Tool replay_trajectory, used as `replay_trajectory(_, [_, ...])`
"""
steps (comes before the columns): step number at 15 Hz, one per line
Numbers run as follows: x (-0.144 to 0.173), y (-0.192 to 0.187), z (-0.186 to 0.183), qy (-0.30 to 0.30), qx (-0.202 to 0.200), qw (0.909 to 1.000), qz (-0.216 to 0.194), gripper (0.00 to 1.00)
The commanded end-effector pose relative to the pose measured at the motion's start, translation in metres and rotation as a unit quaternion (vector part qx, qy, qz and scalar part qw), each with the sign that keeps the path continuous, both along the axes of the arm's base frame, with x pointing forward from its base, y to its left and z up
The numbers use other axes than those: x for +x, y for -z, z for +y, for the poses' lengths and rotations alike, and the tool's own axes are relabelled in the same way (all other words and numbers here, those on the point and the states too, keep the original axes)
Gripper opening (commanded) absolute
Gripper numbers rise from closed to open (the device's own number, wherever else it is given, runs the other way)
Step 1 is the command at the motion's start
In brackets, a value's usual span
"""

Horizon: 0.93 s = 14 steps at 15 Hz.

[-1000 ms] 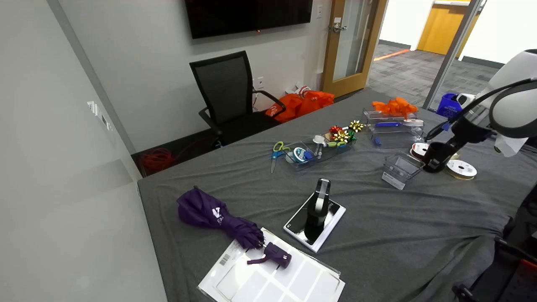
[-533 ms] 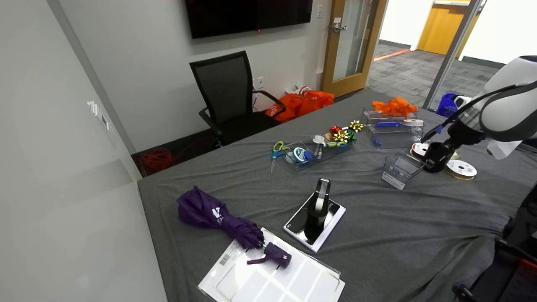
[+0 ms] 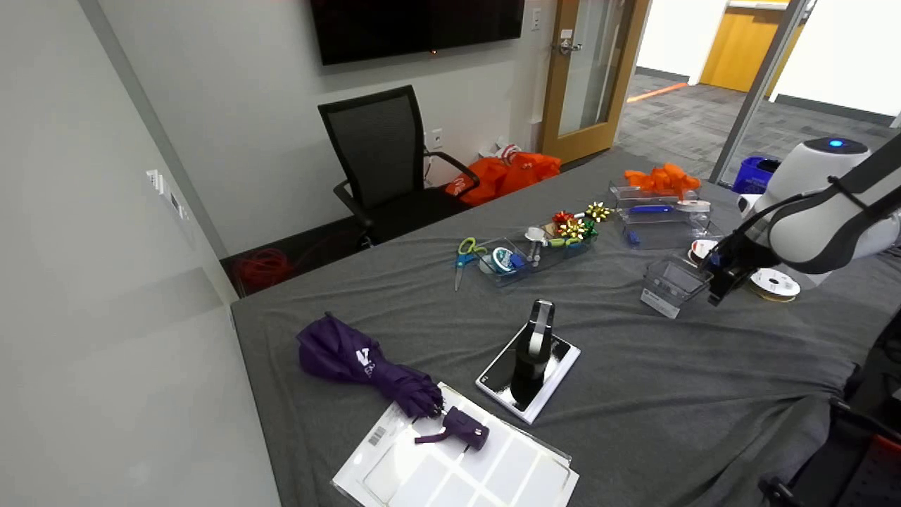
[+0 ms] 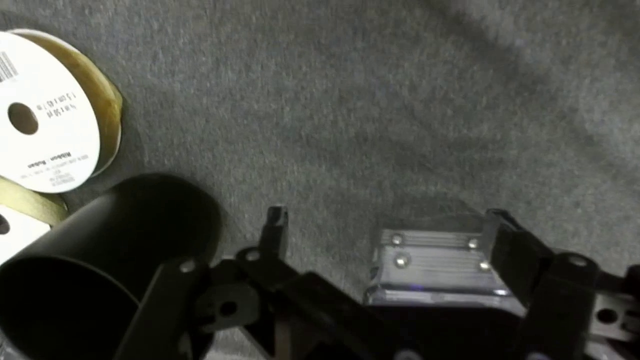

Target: Push the plastic bottle forwards

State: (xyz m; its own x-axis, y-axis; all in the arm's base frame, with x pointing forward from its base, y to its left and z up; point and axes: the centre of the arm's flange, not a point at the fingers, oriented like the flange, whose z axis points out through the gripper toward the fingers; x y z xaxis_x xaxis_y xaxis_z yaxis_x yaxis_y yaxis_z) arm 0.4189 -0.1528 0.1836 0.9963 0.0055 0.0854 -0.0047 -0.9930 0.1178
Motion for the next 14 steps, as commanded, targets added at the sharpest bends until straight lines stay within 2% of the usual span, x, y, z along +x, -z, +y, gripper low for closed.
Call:
replay_trajectory(1, [0.014,0.019,-0.004,-0.009,-0.001,0.9989,0.045,1.00])
replay_trajectory(3, [0.019,0.025,-0.003,-0.015,0.006,0.9988,0.047,1.00])
replay_trajectory(8, [0.031,0.030,0.005,-0.052,0.049,0.9973,0.015,1.00])
replay_trajectory(13, [0.046,0.035,0.002,-0.066,0.063,0.9958,-0.009,1.00])
replay_trajectory(14, [0.049,0.035,0.001,-0.066,0.064,0.9957,-0.010,0.75])
